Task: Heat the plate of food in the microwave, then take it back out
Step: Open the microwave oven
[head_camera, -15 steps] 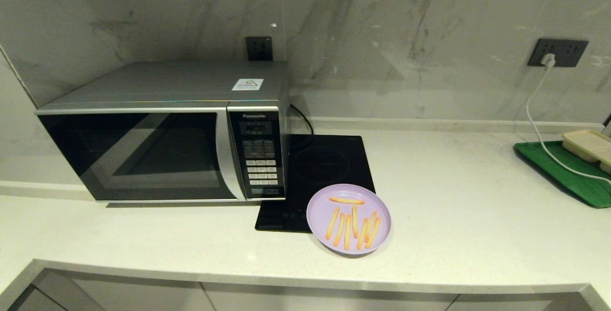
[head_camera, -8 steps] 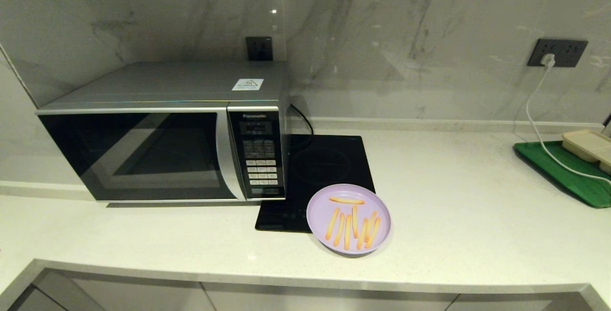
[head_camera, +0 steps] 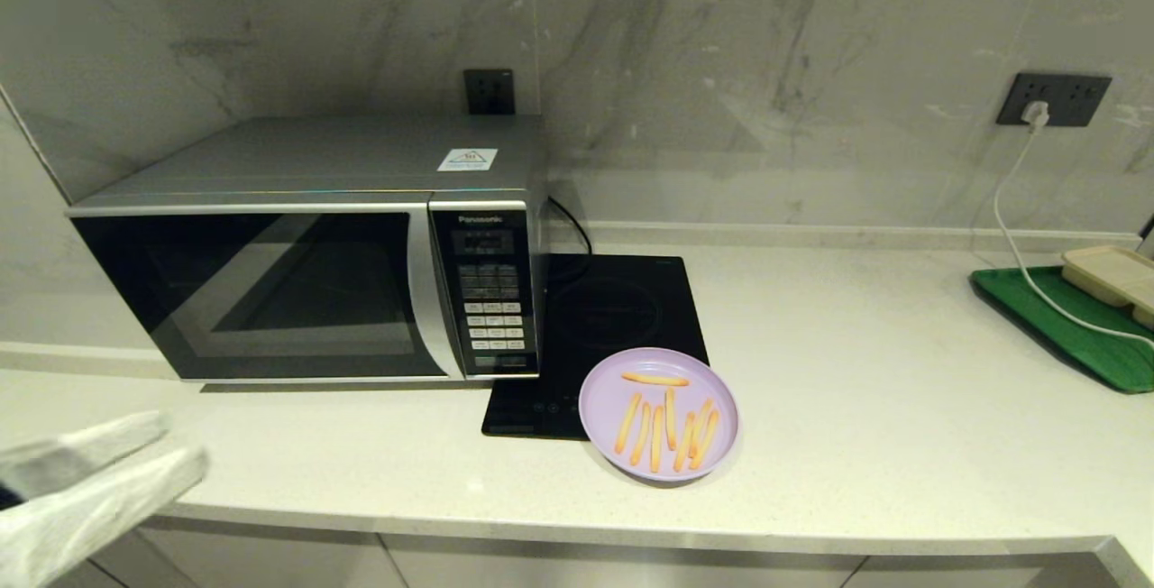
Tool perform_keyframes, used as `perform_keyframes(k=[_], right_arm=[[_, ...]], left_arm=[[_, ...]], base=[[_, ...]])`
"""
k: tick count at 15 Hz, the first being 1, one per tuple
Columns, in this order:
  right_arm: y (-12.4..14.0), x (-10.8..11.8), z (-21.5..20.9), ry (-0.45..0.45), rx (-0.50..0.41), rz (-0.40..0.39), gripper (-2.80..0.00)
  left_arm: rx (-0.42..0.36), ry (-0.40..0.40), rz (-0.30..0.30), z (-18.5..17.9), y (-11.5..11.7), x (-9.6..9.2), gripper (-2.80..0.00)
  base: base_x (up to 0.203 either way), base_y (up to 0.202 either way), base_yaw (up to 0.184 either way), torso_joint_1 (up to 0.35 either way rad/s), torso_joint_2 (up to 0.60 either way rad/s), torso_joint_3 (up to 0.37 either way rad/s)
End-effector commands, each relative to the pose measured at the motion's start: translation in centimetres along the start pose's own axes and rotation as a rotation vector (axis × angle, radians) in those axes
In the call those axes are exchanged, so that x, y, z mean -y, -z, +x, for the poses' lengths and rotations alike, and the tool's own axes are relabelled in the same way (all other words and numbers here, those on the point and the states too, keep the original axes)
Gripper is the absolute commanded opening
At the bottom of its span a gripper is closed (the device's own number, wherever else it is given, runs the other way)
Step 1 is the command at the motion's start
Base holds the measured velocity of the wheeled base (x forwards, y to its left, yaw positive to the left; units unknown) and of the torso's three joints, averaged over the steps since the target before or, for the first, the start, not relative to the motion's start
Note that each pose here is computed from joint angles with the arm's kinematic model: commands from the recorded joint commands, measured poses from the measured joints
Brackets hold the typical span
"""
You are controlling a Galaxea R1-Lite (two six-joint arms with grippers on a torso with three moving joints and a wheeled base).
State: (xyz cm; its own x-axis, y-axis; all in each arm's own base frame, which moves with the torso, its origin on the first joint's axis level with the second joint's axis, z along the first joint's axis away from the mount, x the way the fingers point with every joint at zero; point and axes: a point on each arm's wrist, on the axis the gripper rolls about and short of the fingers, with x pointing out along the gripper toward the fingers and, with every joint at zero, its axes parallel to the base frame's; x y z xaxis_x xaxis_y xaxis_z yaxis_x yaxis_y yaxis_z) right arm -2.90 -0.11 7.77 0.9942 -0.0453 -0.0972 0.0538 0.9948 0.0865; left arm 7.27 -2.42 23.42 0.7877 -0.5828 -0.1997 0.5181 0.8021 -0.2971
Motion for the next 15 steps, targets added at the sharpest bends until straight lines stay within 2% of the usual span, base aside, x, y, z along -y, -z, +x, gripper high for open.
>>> perform_keyframes(k=[1,3,5,8,9,12,15], right_arm=[[0.0,0.0,0.0,-0.001,-0.001,0.0,-2.8],[0.0,0.0,0.0,-0.001,-0.001,0.0,-2.8],[0.0,0.0,0.0,-0.001,-0.001,0.0,-2.8],[0.0,0.0,0.0,-0.001,-0.001,0.0,-2.8],[0.0,0.0,0.0,-0.001,-0.001,0.0,-2.8],[0.0,0.0,0.0,0.0,-0.001,0.0,-2.8],[0.0,0.0,0.0,-0.001,-0.001,0.0,-2.8]], left_arm=[[-0.205,0.077,-0.098,7.7,0.0,-3.1,0.0],[-0.243,0.156,-0.145,11.6,0.4,-5.8,0.0],[-0.248,0.206,-0.156,14.7,1.2,-9.0,0.0],[-0.199,0.254,-0.095,17.5,2.2,-13.4,0.0],[-0.172,0.301,-0.081,17.4,1.9,-14.3,0.0],[-0.15,0.32,-0.063,17.8,1.4,-15.8,0.0],[-0.137,0.399,-0.049,18.0,1.0,-16.1,0.0]], base=[[0.0,0.0,0.0,0.0,0.0,0.0],[0.0,0.0,0.0,0.0,0.0,0.0],[0.0,0.0,0.0,0.0,0.0,0.0],[0.0,0.0,0.0,0.0,0.0,0.0],[0.0,0.0,0.0,0.0,0.0,0.0],[0.0,0.0,0.0,0.0,0.0,0.0],[0.0,0.0,0.0,0.0,0.0,0.0]])
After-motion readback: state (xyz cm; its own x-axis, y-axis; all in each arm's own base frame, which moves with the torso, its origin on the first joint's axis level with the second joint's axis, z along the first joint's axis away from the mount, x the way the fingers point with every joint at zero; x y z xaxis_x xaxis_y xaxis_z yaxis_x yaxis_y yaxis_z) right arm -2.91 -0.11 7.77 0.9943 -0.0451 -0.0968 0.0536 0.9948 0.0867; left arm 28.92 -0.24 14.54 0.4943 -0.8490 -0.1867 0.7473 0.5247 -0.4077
